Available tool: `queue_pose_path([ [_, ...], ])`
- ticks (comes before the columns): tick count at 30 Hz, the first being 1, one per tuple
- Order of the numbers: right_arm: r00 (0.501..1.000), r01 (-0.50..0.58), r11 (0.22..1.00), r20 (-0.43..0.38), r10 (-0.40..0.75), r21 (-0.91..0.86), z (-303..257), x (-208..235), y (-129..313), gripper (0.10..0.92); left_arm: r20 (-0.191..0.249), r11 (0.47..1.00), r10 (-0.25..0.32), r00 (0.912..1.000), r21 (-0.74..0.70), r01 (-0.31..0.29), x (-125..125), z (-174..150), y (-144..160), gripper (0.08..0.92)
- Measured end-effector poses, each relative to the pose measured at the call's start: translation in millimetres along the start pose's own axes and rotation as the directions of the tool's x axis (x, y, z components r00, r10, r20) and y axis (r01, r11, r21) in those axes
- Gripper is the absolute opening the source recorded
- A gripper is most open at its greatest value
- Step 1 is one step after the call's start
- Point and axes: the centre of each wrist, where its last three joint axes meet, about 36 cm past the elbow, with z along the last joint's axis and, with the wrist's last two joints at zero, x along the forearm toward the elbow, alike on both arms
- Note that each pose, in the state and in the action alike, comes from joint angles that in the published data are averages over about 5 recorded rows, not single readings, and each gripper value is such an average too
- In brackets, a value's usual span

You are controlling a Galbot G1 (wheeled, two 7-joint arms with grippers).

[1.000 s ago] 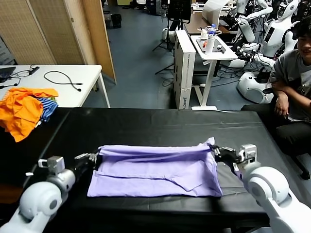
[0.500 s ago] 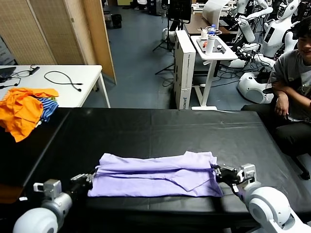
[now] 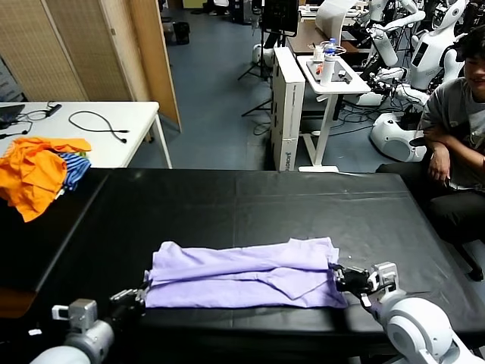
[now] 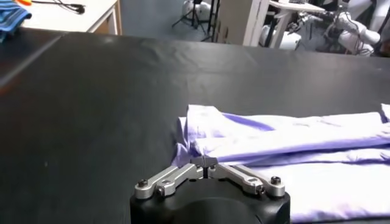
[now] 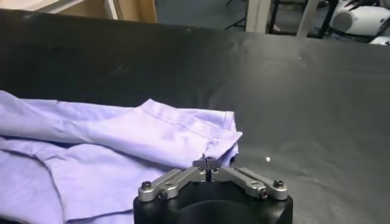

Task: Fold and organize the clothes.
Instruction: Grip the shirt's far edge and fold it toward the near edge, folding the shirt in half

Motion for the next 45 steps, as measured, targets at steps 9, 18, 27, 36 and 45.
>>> queue_pose_path([
  [9,0.995,0.001,0.999,0.096,0.003,-0.04,-20,15,2,0.896,0.04,0.999,-0.033,0.9987,0.036,0.031,15,-8,1,0.832],
  [18,0.99,-0.052,0.991,0.123,0.068,-0.124,-33,-22,-11,0.907,0.173,0.997,-0.061,0.9831,0.05,0.053,-13,-40,18,0.907],
  [27,0.991,-0.073,0.977,0.094,0.093,-0.2,-29,-53,-17,0.907,0.145,0.997,-0.036,0.9888,0.079,0.025,-62,-46,28,0.907],
  [36,0.994,-0.068,0.969,0.071,0.087,-0.236,-23,-69,-18,0.907,0.094,0.997,-0.015,0.9954,0.082,0.008,-83,-41,30,0.907],
  [45,0.994,-0.073,0.963,0.055,0.091,-0.259,-16,-81,-16,0.906,0.08,0.997,0.005,0.9968,0.079,-0.011,-91,-41,25,0.906],
])
